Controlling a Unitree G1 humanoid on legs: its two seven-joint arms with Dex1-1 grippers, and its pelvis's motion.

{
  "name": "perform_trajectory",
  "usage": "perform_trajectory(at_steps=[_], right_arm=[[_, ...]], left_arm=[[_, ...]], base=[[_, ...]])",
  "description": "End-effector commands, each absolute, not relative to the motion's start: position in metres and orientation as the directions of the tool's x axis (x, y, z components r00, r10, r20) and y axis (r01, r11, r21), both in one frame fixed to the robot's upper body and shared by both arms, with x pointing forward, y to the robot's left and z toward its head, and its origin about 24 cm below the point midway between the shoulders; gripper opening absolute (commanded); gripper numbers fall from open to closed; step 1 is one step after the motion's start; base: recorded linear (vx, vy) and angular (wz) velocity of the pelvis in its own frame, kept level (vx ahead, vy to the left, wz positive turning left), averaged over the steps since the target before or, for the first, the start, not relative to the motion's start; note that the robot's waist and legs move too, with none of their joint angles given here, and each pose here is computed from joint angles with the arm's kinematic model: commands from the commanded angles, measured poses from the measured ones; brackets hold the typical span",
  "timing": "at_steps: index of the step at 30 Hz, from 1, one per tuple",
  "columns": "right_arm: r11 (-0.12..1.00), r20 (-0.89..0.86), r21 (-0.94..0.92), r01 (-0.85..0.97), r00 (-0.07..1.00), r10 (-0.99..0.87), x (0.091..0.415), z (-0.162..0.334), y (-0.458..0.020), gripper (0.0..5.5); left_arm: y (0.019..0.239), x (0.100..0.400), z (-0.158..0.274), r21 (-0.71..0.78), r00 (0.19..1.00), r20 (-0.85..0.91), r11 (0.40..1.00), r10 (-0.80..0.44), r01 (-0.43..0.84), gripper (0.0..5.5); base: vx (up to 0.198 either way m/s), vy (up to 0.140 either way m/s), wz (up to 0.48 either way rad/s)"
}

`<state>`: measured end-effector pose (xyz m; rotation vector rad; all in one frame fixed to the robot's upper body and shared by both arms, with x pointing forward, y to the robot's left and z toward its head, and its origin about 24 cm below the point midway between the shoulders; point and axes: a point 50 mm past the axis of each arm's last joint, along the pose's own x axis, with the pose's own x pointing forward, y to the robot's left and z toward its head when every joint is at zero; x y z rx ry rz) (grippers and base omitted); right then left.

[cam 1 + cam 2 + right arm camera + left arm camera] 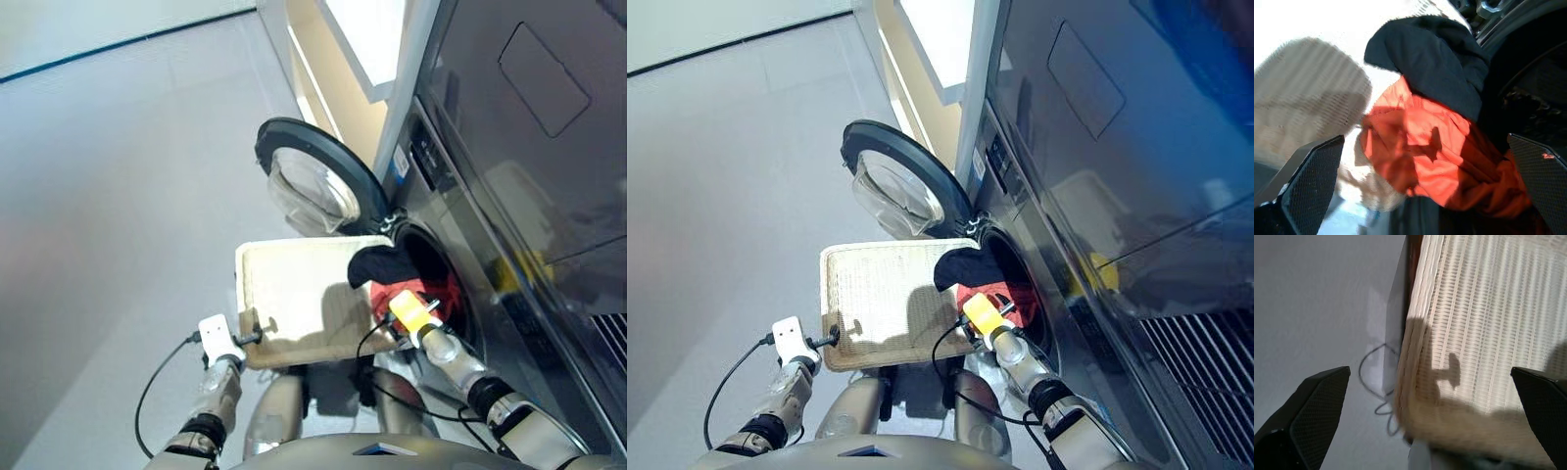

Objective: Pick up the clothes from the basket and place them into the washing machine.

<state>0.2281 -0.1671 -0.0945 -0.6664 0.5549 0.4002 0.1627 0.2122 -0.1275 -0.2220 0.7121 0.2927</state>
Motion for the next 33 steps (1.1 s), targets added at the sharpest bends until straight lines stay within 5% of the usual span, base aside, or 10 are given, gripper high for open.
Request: perform_trajectory(at_steps=[1, 9, 12, 16, 33], right_arm=[[0.706, -0.587, -0.467, -0.533, 0.784, 0.203, 0.223, -0.096, -0.159, 5.50], [0.660, -0.649, -0.467, -0.589, 0.735, 0.197, 0.215, -0.109, -0.148, 5.50], [0.640, -0.639, -0.487, -0.595, 0.742, 0.203, 0.226, -0.104, -0.143, 5.50], [0.474, -0.583, -0.621, -0.624, 0.772, 0.252, 0.261, -0.082, -0.131, 5.50], [0.031, -0.542, -0.821, -0.570, 0.794, 0.276, 0.311, -0.039, -0.133, 5.50]], left_arm=[[0.219, 0.156, -0.129, -0.052, 0.708, -0.675, 0.944, 0.207, -0.326, 5.50], [0.214, 0.154, -0.131, -0.021, 0.709, -0.682, 0.964, 0.180, -0.265, 5.50], [0.216, 0.175, -0.117, -0.020, 0.771, -0.615, 0.975, 0.163, -0.222, 5.50], [0.215, 0.214, -0.092, -0.016, 0.851, -0.504, 0.984, 0.147, -0.179, 5.50], [0.209, 0.260, -0.050, -0.174, 0.932, -0.318, 0.956, 0.173, -0.237, 5.50]], base=[[0.216, 0.064, 0.309], [0.197, 0.134, -0.235], [0.019, 0.129, -0.174], [-0.144, 0.052, 0.269], [-0.037, -0.122, 0.238]])
